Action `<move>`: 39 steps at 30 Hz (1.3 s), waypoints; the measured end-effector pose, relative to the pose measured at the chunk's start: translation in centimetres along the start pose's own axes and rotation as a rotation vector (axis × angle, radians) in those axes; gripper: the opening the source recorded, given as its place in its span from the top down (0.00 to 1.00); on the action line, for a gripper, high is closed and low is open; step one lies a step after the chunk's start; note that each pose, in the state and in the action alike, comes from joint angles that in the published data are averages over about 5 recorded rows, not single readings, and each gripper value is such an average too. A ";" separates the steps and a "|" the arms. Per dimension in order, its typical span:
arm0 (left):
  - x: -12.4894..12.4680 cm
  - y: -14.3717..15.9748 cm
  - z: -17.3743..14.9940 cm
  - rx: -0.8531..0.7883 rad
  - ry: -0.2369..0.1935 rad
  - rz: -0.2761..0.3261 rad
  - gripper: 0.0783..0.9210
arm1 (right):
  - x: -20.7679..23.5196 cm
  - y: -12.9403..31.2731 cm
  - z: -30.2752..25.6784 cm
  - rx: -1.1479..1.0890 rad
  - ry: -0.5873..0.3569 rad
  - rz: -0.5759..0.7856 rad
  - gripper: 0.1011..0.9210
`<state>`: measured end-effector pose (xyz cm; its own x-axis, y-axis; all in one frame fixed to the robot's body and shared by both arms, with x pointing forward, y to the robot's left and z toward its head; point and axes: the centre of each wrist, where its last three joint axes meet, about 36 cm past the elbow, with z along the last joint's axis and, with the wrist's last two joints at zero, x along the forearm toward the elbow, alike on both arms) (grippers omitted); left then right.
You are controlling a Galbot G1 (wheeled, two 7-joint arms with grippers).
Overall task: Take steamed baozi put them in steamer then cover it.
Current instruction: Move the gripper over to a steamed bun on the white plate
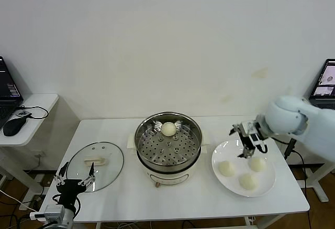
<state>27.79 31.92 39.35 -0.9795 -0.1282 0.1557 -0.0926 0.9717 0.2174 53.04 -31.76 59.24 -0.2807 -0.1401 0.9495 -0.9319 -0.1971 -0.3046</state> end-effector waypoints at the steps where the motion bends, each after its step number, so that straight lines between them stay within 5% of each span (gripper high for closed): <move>1: 0.0 0.1 0.0 -0.001 0.000 -0.001 0.12 | -0.5 0.2 0.2 0.000 0.002 -0.005 0.12; 39: -0.2 0.4 -0.1 -0.007 -0.004 -0.015 0.12 | -14.0 1.3 1.7 -0.045 -0.001 -0.061 0.13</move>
<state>27.94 32.28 39.49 -0.9788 -0.1417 0.1481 -0.1058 0.9682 0.2268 56.17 -31.71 45.39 -0.2229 -0.1304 0.9661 -0.9567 -0.1611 -0.2424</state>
